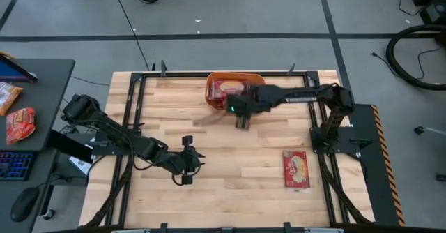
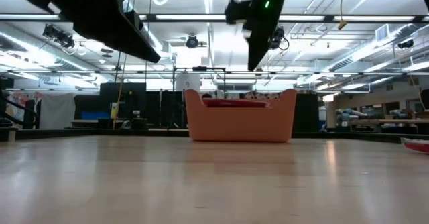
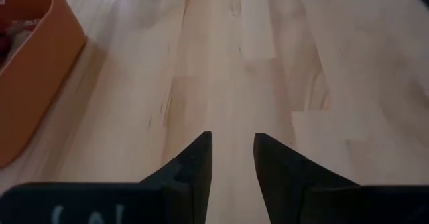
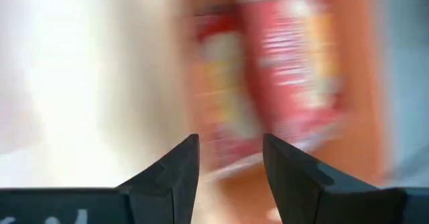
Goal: Sort popcorn bags into baskets
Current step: Put the red popcorn bag into the orange bin
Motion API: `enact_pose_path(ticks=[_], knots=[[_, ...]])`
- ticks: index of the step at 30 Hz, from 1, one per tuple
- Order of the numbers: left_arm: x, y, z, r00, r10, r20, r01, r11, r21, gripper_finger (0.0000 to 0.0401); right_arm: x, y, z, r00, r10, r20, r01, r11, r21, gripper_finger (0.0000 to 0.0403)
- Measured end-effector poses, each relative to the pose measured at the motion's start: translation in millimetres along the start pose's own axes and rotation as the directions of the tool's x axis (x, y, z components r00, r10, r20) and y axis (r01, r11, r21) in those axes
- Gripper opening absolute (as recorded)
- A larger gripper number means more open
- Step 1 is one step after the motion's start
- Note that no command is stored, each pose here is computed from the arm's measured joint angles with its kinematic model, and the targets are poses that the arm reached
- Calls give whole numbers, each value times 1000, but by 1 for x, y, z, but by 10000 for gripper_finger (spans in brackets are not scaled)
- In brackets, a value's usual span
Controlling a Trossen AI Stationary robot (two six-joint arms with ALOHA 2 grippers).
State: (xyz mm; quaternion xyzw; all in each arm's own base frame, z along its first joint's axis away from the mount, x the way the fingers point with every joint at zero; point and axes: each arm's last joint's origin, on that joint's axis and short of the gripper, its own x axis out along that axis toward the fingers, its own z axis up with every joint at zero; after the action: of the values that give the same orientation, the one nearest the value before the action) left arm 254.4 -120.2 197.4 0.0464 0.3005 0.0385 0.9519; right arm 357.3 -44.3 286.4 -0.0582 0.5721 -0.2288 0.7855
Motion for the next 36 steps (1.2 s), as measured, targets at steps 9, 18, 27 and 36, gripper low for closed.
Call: enact_pose_path(ticks=[9,18,27,36], knots=[[0,2,-8,997,22,-79,-18,999,50,117,-36,83,-39,955,268,-125,-277,959,-63,167],[0,3,-9,996,24,-87,-13,993,121,117,-46,159,-105,940,251,-229,-275,958,-77,167],[1,4,-9,996,29,-86,-14,984,176,117,-35,194,-182,898,182,-402,-191,981,16,167],[5,13,-6,995,56,-84,-43,987,154,117,-16,193,-230,818,90,-568,-89,996,31,167]])
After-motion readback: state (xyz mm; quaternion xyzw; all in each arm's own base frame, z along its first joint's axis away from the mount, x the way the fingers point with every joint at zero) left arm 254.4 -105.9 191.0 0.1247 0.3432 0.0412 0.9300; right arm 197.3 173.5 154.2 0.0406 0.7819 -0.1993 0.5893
